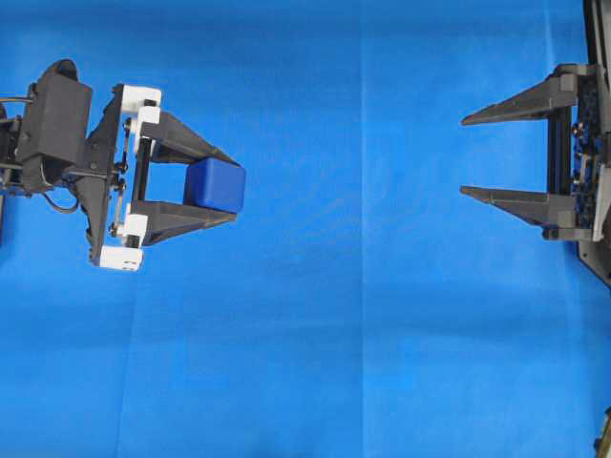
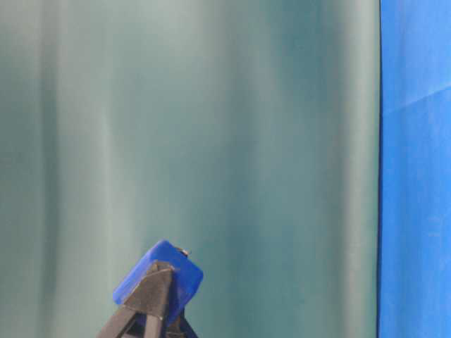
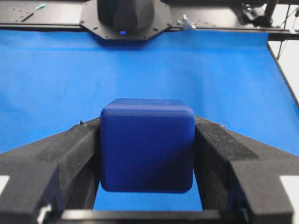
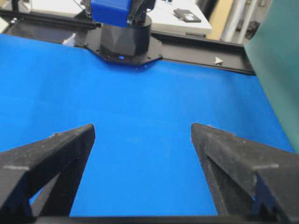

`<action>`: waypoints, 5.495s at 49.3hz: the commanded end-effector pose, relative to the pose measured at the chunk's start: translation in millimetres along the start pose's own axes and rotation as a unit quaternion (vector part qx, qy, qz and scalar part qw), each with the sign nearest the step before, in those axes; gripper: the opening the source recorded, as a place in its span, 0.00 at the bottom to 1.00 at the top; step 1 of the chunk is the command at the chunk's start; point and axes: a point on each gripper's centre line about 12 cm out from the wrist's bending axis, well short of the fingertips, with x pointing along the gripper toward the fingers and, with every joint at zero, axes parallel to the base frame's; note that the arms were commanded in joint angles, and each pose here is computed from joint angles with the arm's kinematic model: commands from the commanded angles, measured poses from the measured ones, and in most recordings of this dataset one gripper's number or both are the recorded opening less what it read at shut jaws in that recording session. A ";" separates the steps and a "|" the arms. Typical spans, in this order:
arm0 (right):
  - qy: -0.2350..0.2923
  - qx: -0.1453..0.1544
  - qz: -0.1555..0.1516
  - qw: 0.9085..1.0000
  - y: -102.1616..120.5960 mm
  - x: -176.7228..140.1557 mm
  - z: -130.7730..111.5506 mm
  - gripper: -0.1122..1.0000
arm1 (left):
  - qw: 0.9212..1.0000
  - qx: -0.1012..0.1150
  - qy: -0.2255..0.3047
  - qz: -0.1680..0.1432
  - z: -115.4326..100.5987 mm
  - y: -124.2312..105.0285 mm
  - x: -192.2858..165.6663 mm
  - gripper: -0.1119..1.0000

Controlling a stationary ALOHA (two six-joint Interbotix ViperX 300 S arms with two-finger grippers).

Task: Handover the blue block to the right arm after grasping it with the left arm, then place it in the designated position.
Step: 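Raise the cube and retract the left gripper toward its base, then open the right gripper and rotate it toward the held cube, then reach the right gripper to the cube and close on it, then open the left gripper and pull the cube away with the right gripper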

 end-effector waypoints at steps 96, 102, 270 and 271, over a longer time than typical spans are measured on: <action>-0.053 -0.576 0.077 0.812 25.4 7.8 15.1 0.96 | 1.000 -0.005 -0.021 0.002 11.4 1.1 -2.8 0.54; -0.052 -0.575 0.078 0.813 25.4 7.8 15.1 0.96 | 1.000 -0.006 -0.021 0.002 11.4 1.1 -2.8 0.54; 0.043 -0.550 0.101 0.828 24.1 228.7 28.8 0.58 | 1.000 -0.010 -0.023 0.002 12.3 1.2 -1.2 0.90; 0.043 -0.550 0.101 0.828 24.1 228.7 28.8 0.58 | 1.000 -0.010 -0.022 0.002 11.8 1.2 -0.9 0.92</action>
